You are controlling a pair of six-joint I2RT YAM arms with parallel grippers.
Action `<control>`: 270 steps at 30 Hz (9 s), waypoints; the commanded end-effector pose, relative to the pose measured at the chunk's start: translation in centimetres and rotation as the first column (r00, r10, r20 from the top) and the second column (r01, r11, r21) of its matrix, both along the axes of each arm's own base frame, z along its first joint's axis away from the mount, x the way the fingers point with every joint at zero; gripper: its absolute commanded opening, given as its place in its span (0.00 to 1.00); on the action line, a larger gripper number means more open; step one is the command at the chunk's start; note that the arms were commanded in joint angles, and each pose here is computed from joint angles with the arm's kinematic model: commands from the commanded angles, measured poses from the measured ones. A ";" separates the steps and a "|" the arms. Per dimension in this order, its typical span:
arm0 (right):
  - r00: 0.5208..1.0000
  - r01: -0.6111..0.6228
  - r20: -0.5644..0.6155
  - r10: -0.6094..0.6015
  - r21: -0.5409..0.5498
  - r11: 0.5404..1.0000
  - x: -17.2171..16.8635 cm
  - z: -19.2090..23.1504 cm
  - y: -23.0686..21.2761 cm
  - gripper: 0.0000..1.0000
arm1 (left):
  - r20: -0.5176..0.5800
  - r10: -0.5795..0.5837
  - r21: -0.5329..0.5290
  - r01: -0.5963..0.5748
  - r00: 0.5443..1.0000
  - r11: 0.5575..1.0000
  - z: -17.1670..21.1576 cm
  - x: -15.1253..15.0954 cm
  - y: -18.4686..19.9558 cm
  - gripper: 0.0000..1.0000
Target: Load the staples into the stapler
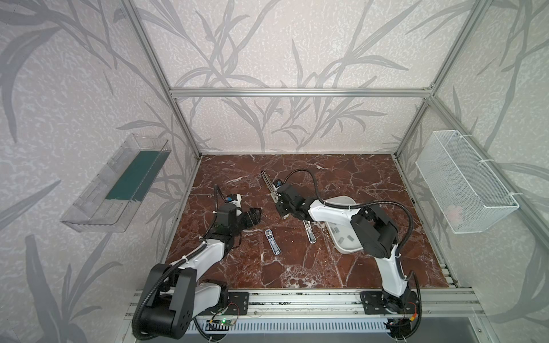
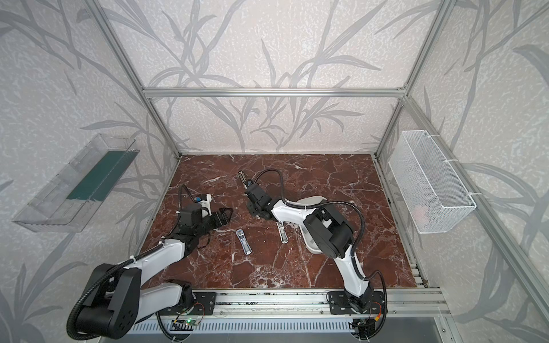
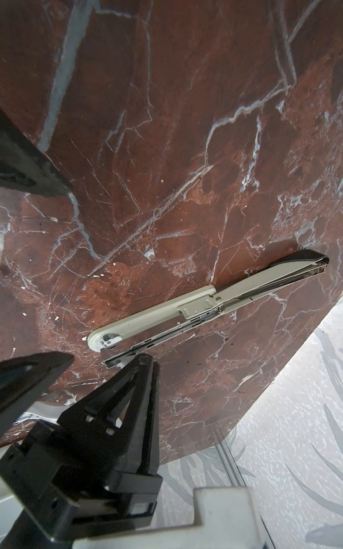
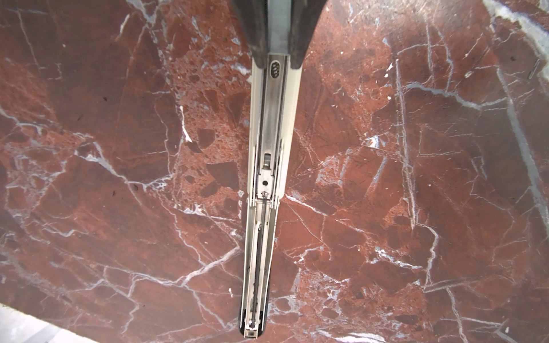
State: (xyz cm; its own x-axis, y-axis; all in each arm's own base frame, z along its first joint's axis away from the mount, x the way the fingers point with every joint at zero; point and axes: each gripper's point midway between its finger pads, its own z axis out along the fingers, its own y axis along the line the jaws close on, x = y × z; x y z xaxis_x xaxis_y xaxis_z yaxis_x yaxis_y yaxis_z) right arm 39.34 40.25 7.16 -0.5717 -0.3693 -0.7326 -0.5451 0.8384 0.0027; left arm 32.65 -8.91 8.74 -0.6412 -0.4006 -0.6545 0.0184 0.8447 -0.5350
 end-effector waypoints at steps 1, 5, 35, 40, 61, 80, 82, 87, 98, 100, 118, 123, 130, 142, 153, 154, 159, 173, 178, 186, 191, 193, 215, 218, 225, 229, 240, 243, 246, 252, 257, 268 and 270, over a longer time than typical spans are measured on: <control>1.000 0.007 0.005 -0.007 -0.022 1.000 0.3 -0.5 0.0 0.10 | 0.025 0.004 0.006 -0.004 1.000 1.000 0.7 0.3 0.0 0.82; 1.000 0.006 0.002 -0.006 -0.024 1.000 0.2 -0.8 0.1 0.10 | 0.026 0.004 0.006 -0.005 1.000 1.000 0.7 0.3 0.0 0.83; 0.999 0.024 -0.034 -0.024 -0.019 1.000 -0.4 -1.5 -0.4 0.09 | 0.030 0.009 0.006 -0.009 1.000 1.000 0.8 0.3 0.1 0.83; 0.998 0.028 -0.059 -0.028 -0.013 1.000 -0.9 -1.7 -0.6 0.09 | 0.030 0.009 0.006 -0.009 1.000 1.000 0.7 0.2 0.1 0.82; 0.993 0.051 -0.101 -0.054 -0.031 0.998 -2.9 -2.1 -2.2 0.10 | 0.033 0.007 0.005 -0.007 0.999 1.000 0.8 0.2 0.0 0.83; 0.998 0.061 -0.036 -0.060 0.011 0.998 -2.2 1.1 -2.0 0.29 | 0.033 0.009 0.006 -0.009 0.999 1.000 0.8 0.2 0.1 0.83; 0.998 0.063 -0.024 -0.063 0.017 0.998 -1.9 1.5 -1.8 0.29 | 0.032 0.009 0.007 -0.009 0.999 1.000 0.8 0.3 0.1 0.83; 0.998 0.065 -0.007 -0.065 0.010 0.998 -1.2 1.5 -1.3 0.34 | 0.030 0.011 0.011 -0.011 1.000 1.000 0.7 0.3 0.1 0.83; 0.999 0.025 -0.035 -0.027 -0.054 0.998 -1.6 -0.3 -1.0 0.52 | -0.033 0.235 0.131 -0.228 0.972 0.965 0.3 0.8 4.2 0.80; 0.999 0.041 -0.026 -0.043 -0.076 0.996 -1.6 -0.7 -1.6 0.52 | -0.037 0.264 0.108 -0.259 0.964 0.960 0.7 0.8 4.4 0.81; 0.998 -0.011 -0.068 0.004 -0.104 0.995 -2.5 -3.9 -1.2 0.38 | -0.038 0.253 0.054 -0.250 0.967 0.967 3.8 -1.8 4.2 0.84; 0.997 -0.018 -0.076 0.011 -0.096 0.995 -2.7 -4.1 -1.2 0.27 | -0.008 0.268 0.000 -0.268 0.963 0.963 4.5 -1.8 4.0 0.85; 0.996 -0.020 -0.085 0.013 -0.074 0.997 -3.7 -4.1 -1.4 0.19 | 0.013 0.248 -0.088 -0.246 0.969 0.965 5.4 -1.1 3.0 0.88; 0.992 -0.072 -0.102 0.074 0.022 0.997 -7.5 -2.8 -0.2 0.12 | 0.023 0.225 -0.173 -0.218 0.974 0.960 4.7 0.3 1.8 0.90; 0.983 -0.128 -0.119 0.136 0.075 0.989 -9.3 -2.6 2.1 0.09 | -0.117 0.162 -0.225 -0.185 0.980 0.957 -0.5 4.5 -0.1 0.88; 0.983 -0.129 -0.118 0.138 0.077 0.989 -9.3 -2.6 2.2 0.09 | -0.121 0.166 -0.224 -0.190 0.979 0.956 -0.9 4.7 0.0 0.88; 0.982 -0.140 -0.119 0.149 0.081 0.987 -9.5 -2.6 2.3 0.09 | -0.122 0.168 -0.226 -0.192 0.978 0.955 -2.4 6.3 0.1 0.88; 0.977 -0.173 -0.110 0.181 0.085 0.981 -10.3 -2.8 2.5 0.08 | -0.168 0.167 -0.197 -0.200 0.971 0.960 -5.4 10.3 0.8 0.87; 0.977 -0.175 -0.105 0.183 0.079 0.981 -10.6 -2.8 2.2 0.08 | -0.166 0.187 -0.185 -0.216 0.968 0.959 -5.7 11.8 1.9 0.87; 0.975 -0.193 -0.097 0.200 0.081 0.978 -11.2 -2.7 2.3 0.07 | -0.120 0.145 -0.236 -0.170 0.982 0.957 -4.3 14.1 2.2 0.87; 0.973 -0.206 -0.087 0.213 0.085 0.975 -11.4 -2.6 2.4 0.08 | -0.094 0.113 -0.254 -0.133 0.989 0.958 -3.5 15.2 1.8 0.87; 0.973 -0.209 -0.085 0.217 0.089 0.974 -11.4 -2.5 2.5 0.08 | -0.082 0.102 -0.260 -0.120 0.991 0.958 -3.1 15.4 1.6 0.87; 0.967 -0.228 -0.087 0.240 0.125 0.966 -11.5 -2.8 3.3 0.07 | 0.115 -0.045 -0.385 0.086 0.992 0.919 1.8 14.3 -1.6 0.86; 0.967 -0.228 -0.085 0.239 0.127 0.965 -11.5 -2.8 3.3 0.07 | 0.150 -0.058 -0.396 0.114 0.987 0.911 2.5 14.0 -1.9 0.86; 0.969 -0.223 -0.078 0.233 0.120 0.967 -11.4 -2.8 3.1 0.07 | 0.194 -0.040 -0.367 0.111 0.980 0.924 3.8 13.5 -1.4 0.84; 0.970 -0.224 -0.071 0.233 0.117 0.967 -11.5 -3.0 2.9 0.07 | 0.210 -0.044 -0.342 0.115 0.977 0.933 4.5 13.1 -1.4 0.81; 0.969 -0.246 -0.009 0.249 0.109 0.963 -11.5 -2.6 2.2 0.08 | 0.240 -0.087 -0.179 0.132 0.967 0.975 6.3 11.1 -2.8 0.75; 0.967 -0.252 0.002 0.253 0.114 0.961 -11.6 -2.6 2.0 0.08 | 0.241 -0.095 -0.117 0.126 0.966 0.985 6.5 10.5 -3.4 0.72; 0.967 -0.253 0.008 0.254 0.118 0.960 -11.7 -2.7 2.0 0.08 | 0.246 -0.102 -0.041 0.115 0.964 0.993 6.6 9.9 -3.8 0.69; 0.965 -0.263 0.025 0.262 0.137 0.955 -11.8 -2.7 1.9 0.08 | 0.215 -0.116 0.091 0.098 0.970 0.991 4.8 9.0 -4.2 0.55; 0.965 -0.262 0.055 0.256 0.159 0.952 -11.9 -2.6 1.5 0.09 | 0.220 -0.118 0.149 0.086 0.968 0.985 4.4 8.1 -4.1 0.55; 0.961 -0.271 0.117 0.251 0.201 0.942 -12.3 -3.5 0.8 0.11 | 0.241 -0.142 0.332 0.056 0.960 0.942 3.1 5.8 -5.1 0.54; 0.959 -0.276 0.126 0.253 0.223 0.935 -12.4 -3.3 0.8 0.11 | 0.245 -0.137 0.349 0.044 0.960 0.936 2.9 5.6 -5.0 0.54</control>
State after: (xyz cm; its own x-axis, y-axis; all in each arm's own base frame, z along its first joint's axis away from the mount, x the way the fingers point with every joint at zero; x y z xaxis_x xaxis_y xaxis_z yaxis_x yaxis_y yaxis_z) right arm 27.64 40.97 4.00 -0.4032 -0.3288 -0.8540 -0.7441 0.6610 0.0968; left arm 38.85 -15.00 13.19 -0.4419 -0.1336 -0.8870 0.2445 0.9335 -0.2624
